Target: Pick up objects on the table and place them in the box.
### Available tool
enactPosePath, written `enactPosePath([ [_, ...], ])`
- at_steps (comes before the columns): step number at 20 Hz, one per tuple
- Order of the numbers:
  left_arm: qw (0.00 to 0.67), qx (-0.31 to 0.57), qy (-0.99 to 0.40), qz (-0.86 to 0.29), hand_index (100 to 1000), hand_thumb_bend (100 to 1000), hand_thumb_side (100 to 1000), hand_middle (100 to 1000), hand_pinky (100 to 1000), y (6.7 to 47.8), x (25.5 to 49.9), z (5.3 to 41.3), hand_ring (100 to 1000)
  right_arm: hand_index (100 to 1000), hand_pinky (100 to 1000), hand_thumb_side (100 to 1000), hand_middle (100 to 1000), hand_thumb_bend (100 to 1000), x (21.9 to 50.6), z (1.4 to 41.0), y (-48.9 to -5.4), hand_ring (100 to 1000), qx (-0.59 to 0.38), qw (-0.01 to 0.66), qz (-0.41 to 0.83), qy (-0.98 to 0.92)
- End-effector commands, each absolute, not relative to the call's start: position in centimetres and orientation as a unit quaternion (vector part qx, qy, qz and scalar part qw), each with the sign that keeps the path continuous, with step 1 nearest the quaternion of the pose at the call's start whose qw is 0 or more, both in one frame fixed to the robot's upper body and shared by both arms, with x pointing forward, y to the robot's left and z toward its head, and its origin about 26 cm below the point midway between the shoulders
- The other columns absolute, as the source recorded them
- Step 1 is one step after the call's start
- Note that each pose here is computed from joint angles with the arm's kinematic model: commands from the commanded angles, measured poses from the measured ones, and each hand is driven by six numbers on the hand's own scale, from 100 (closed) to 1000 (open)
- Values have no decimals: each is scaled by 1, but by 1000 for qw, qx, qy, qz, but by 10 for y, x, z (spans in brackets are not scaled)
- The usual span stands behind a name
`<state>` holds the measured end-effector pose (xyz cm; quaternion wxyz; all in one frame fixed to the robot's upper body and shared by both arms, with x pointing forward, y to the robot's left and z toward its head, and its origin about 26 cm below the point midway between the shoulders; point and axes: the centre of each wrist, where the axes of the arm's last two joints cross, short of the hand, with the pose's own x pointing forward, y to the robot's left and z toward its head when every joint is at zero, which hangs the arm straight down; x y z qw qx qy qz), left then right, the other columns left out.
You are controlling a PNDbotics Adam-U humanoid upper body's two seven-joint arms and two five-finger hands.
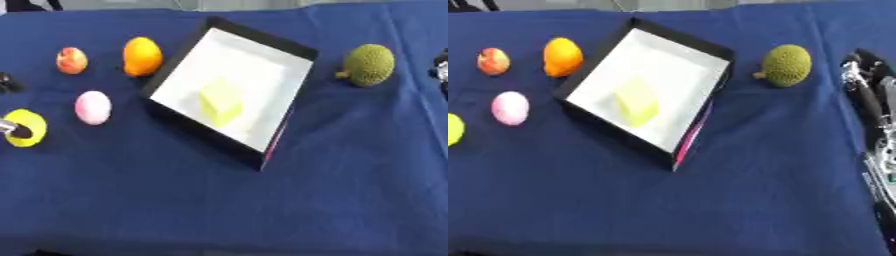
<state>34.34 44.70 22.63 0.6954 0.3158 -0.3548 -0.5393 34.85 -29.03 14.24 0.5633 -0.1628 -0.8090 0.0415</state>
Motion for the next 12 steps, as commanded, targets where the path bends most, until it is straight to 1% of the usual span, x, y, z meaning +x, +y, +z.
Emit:
enactPosePath([
  [1,696,341,-344,-531,913,721,344,881,902,454,346,233,949,903,979,701,813,100,349,152,-295,841,-172,552,49,-814],
  [3,698,345,-339,-528,906,715,328,871,887,454,349,228,935,903,979,702,813,100,349,152,-295,841,-171,552,50,-815],
  [6,699,354,-331,-526,897,686,264,856,871,454,353,221,911,903,979,701,813,100,349,151,-294,842,-170,553,50,-814],
  [7,699,359,-328,-524,892,663,242,846,859,454,355,218,894,903,979,705,813,100,349,151,-294,842,-170,553,51,-814],
  [11,700,370,-316,-523,886,657,199,832,836,453,359,211,872,903,979,706,813,100,349,151,-293,842,-168,554,51,-814],
  [12,699,373,-314,-523,884,628,172,828,826,452,360,210,865,903,979,706,813,100,349,151,-293,842,-168,554,51,-814],
])
